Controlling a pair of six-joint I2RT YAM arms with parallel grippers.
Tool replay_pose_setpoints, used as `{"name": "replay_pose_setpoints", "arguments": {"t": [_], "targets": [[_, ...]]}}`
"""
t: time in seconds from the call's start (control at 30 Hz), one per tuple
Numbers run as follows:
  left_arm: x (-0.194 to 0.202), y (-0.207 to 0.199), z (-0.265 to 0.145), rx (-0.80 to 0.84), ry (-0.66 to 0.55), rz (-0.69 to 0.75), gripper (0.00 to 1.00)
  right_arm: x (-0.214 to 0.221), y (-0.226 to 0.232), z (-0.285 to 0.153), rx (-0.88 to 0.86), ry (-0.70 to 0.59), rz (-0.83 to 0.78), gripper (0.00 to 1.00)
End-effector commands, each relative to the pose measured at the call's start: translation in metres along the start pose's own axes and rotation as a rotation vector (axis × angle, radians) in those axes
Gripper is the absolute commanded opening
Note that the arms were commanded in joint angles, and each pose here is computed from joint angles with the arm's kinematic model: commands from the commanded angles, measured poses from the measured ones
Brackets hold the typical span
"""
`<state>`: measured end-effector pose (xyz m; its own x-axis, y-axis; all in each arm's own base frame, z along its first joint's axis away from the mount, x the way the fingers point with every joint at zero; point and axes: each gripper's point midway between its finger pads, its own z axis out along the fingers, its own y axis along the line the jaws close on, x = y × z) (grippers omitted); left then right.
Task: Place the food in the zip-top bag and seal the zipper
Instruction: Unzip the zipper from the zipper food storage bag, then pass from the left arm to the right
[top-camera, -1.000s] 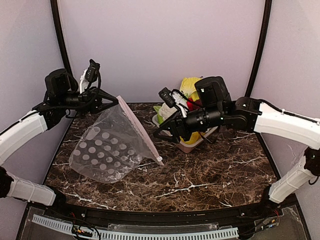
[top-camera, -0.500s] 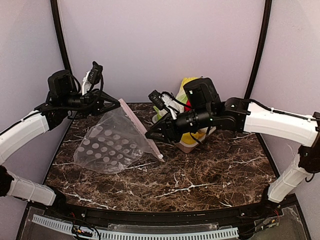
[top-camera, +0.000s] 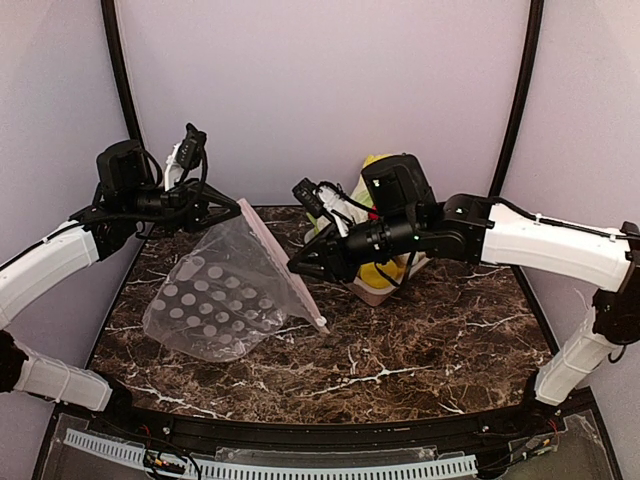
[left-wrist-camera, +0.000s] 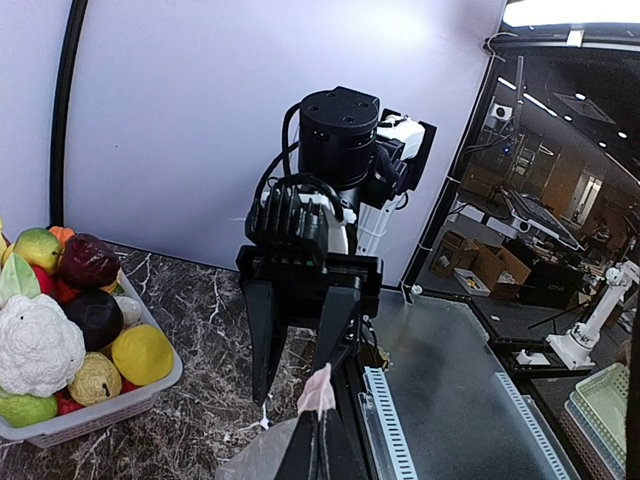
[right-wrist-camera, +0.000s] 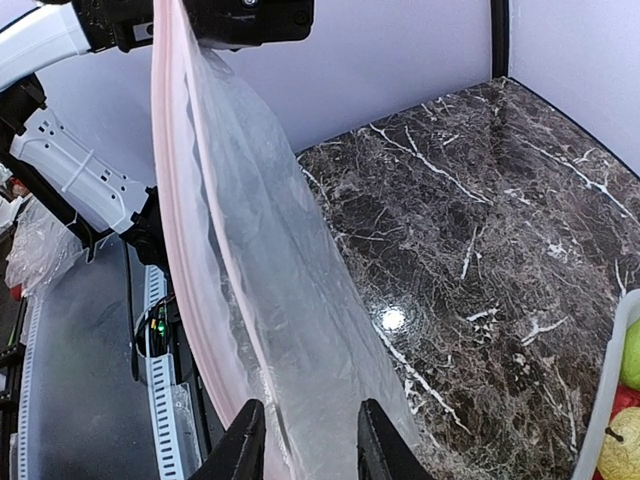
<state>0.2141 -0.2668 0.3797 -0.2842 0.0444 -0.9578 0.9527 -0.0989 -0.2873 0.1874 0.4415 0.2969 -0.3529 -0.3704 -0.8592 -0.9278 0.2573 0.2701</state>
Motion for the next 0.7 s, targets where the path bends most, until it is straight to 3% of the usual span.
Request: {"name": "replay_pose_setpoints", "arguments": {"t": [0.0, 0.2, 0.4, 0.47, 0.5, 0.63, 0.67], "targets": [[0.004, -0.004, 0.002, 0.029, 0.008, -0.003, 0.01, -0.014, 0.012, 0.005, -0.06, -0.029, -0.029, 0.3], [0.006, -0.003, 0.003, 0.032, 0.009, -0.01, 0.01, -0.015, 0.015, 0.011, -0.086, -0.018, -0.034, 0.25], [0.007, 0.001, 0.004, 0.031, 0.012, -0.025, 0.01, -0.018, 0.02, 0.016, -0.124, -0.017, -0.022, 0.0], [0.006, 0.004, 0.004, 0.015, 0.009, -0.026, 0.02, -0.019, 0.021, 0.016, -0.13, -0.019, -0.01, 0.0], [0.005, 0.008, 0.004, -0.015, 0.008, -0.037, 0.06, -0.018, 0.019, 0.016, -0.117, -0.017, -0.001, 0.0], [0.0, 0.031, -0.005, -0.222, 0.021, 0.017, 0.53, -0.016, -0.001, 0.01, -0.015, -0.017, 0.06, 0.0], [-0.002, 0.037, -0.009, -0.269, 0.021, 0.025, 0.59, -0.015, -0.006, 0.007, 0.004, -0.021, 0.08, 0.0]]}}
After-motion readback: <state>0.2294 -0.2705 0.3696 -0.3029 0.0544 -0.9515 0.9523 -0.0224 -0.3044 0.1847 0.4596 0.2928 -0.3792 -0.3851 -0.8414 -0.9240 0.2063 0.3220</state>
